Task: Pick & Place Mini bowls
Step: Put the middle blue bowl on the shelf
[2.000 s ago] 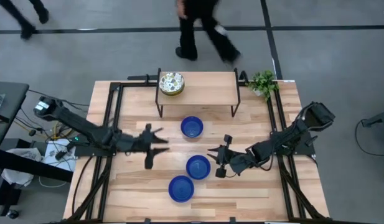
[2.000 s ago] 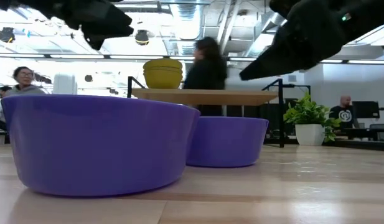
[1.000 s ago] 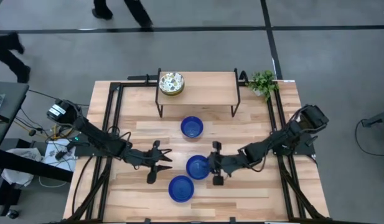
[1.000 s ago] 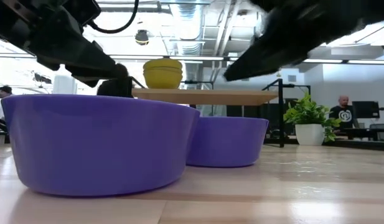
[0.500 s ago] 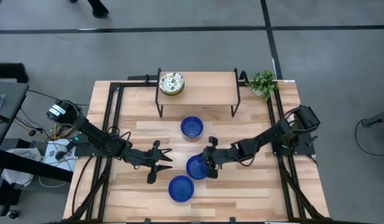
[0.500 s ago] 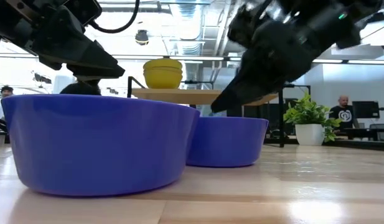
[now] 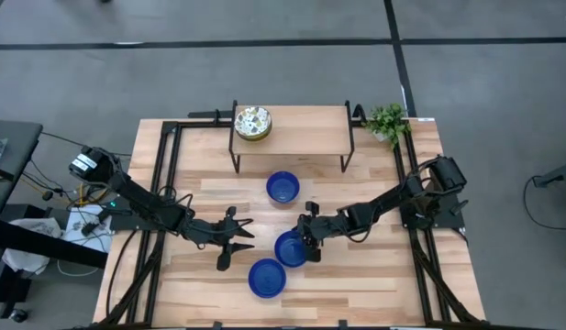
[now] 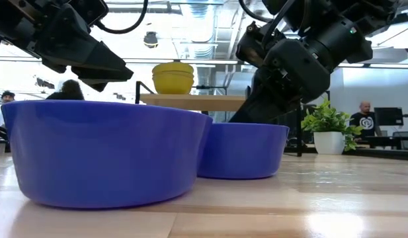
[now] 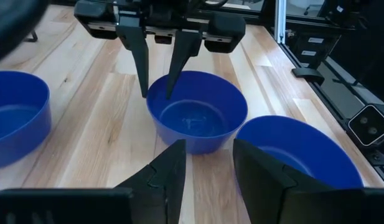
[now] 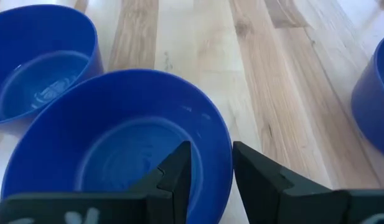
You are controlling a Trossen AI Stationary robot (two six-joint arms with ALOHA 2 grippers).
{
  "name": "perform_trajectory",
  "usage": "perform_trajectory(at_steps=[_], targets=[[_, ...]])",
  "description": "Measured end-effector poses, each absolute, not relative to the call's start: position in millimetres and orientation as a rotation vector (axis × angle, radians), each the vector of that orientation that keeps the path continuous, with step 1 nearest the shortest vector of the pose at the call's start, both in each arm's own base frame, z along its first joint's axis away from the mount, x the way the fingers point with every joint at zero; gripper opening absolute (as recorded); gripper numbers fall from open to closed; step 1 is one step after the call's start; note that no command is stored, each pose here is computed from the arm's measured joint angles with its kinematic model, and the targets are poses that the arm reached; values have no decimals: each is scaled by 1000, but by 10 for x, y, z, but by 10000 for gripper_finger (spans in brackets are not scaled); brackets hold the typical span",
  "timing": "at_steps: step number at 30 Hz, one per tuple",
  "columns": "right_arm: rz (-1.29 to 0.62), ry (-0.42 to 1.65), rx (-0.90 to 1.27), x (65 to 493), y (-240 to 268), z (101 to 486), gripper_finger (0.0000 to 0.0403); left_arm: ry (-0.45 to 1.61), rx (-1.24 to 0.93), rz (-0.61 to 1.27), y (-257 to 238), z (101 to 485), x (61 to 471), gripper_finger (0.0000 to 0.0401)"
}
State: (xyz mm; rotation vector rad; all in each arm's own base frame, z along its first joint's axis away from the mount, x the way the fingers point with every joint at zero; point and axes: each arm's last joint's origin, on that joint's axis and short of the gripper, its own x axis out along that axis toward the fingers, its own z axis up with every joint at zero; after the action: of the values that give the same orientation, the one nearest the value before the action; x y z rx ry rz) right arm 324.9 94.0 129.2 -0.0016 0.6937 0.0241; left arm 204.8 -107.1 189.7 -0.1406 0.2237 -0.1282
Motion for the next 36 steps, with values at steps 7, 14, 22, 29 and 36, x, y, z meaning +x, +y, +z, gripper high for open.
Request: perform_trajectory(at_steps=[7, 14, 22, 29, 36], targets=[[21, 717, 2, 3241, 938, 1255, 107, 222, -143, -128, -1071, 1898, 2048, 131], [13, 731, 13, 3232, 935, 1246, 105, 220, -145, -128, -1071, 1901, 2049, 131], [42, 762, 10, 3217, 942, 1235, 11, 217, -146, -129, -1072, 1903, 2049, 131], [56, 772, -50, 3195, 933, 1432, 2, 217, -146, -129, -1072, 1903, 2048, 131], [71, 727, -91, 3158, 915, 2071, 1, 214, -148, -130, -1072, 1906, 2049, 131]])
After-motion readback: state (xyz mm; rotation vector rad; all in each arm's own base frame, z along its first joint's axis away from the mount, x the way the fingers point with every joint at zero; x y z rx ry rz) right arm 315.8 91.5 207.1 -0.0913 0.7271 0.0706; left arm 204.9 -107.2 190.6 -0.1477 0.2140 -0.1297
